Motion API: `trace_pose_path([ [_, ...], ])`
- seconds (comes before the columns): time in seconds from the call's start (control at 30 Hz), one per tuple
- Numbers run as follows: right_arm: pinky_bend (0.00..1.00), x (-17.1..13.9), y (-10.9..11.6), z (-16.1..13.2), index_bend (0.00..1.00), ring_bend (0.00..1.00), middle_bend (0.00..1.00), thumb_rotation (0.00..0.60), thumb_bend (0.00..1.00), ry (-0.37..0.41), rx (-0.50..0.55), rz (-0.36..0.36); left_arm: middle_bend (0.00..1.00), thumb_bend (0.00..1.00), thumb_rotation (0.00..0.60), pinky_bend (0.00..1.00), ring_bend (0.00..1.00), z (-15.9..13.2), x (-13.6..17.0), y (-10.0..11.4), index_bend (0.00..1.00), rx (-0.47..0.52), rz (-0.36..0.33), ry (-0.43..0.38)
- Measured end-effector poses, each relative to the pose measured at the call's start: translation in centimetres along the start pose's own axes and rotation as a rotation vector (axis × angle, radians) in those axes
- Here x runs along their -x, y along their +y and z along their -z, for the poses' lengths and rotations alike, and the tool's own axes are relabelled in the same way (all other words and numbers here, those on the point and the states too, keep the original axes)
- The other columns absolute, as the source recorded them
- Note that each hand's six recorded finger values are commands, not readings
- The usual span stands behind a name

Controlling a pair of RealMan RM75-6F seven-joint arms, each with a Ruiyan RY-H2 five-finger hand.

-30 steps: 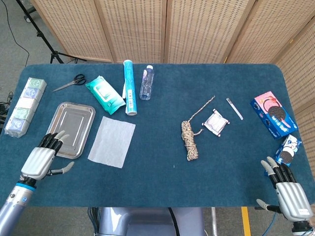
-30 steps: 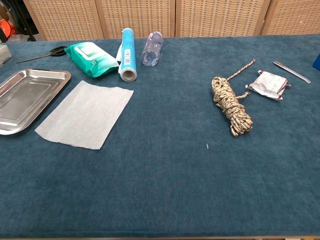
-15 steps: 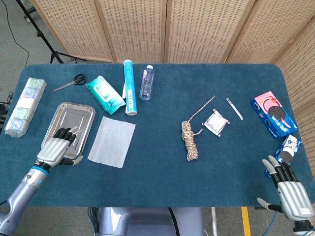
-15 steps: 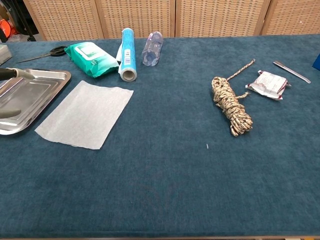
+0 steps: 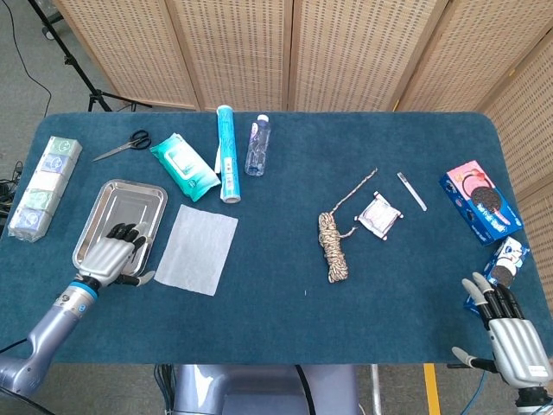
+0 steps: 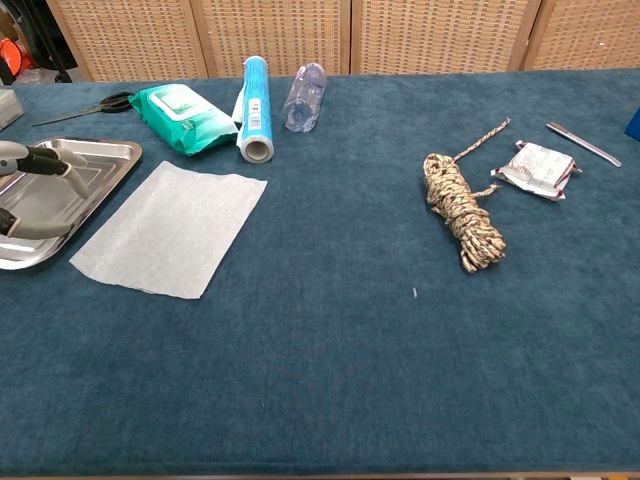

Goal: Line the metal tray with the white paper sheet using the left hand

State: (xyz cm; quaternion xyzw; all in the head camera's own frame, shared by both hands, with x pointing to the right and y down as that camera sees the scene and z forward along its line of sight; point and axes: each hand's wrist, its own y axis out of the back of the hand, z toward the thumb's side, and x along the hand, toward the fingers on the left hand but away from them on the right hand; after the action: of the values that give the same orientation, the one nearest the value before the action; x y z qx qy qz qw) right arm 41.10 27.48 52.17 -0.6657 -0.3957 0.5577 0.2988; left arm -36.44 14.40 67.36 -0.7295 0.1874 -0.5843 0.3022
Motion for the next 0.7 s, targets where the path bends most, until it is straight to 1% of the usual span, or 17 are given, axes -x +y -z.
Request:
trace_pose_path([
  [0.2,0.00,-0.1,0.3,0.1,0.00,0.00,0.00,0.600,0.00,0.002,0.010,0.007,0.00,0.28,0.250,0.00,0.00,-1.1,-0.5,0.5,0.34,-0.012,0.010,-0.016],
  [0.43,0.00,-0.2,0.7,0.3,0.00,0.00,0.00,0.600,0.00,0.001,0.024,0.019,0.00,0.28,0.253,0.00,0.00,-2.4,-0.7,0.5,0.38,-0.030,0.037,-0.019],
  [0.7,0.00,-0.2,0.7,0.3,0.00,0.00,0.00,0.600,0.00,0.004,0.025,0.018,0.00,0.28,0.253,0.00,0.00,-2.1,-0.4,0.3,0.41,-0.067,0.054,0.013],
])
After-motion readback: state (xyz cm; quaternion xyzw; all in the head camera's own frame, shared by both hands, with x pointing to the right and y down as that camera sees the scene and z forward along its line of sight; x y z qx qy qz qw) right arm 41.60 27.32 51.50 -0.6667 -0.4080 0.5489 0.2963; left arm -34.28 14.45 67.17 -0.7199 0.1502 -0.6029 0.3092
